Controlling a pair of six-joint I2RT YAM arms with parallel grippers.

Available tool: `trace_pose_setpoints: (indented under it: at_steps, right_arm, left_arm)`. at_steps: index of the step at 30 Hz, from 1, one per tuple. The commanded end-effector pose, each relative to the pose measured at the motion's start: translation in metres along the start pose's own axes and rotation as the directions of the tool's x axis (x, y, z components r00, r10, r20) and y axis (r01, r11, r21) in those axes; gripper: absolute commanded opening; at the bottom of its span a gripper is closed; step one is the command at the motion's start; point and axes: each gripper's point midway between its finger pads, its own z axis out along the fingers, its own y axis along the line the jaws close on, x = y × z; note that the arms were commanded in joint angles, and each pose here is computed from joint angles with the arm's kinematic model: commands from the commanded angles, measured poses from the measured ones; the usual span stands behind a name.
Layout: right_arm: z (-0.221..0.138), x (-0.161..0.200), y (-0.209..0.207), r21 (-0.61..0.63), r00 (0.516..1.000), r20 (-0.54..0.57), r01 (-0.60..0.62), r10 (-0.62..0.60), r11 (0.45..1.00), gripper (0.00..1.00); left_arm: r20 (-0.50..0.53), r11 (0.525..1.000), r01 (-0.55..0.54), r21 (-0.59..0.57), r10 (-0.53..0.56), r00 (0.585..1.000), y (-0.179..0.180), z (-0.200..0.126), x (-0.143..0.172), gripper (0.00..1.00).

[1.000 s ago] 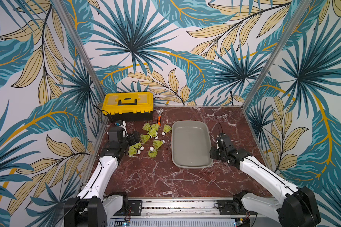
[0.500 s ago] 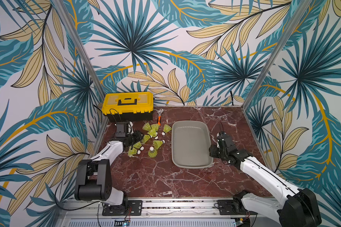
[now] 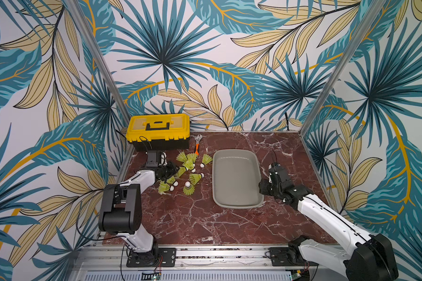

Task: Put the shuttlecocks into the storage box
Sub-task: Pick up the shuttlecock at the center of the board.

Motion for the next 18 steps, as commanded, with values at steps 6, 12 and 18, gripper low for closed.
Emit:
trace_pose_setpoints:
  at_steps: [6,12,18]
  right_arm:
    - [-0.005,-0.003,0.002,-0.006,1.000,0.014,-0.007,0.007,1.000,0.56]
    - [-0.010,-0.008,0.003,-0.017,0.999,0.038,0.000,0.000,1.000,0.56]
    - [-0.017,-0.026,0.015,-0.073,0.992,0.116,0.057,-0.048,0.996,0.56]
  left_arm:
    - [0.029,0.996,-0.018,0.089,0.016,0.999,-0.027,-0.002,-0.024,0.00]
    - [0.031,0.994,-0.017,0.104,0.014,0.999,-0.035,-0.018,-0.020,0.00]
    - [0.026,0.992,-0.035,0.118,0.032,0.999,-0.050,-0.050,-0.010,0.00]
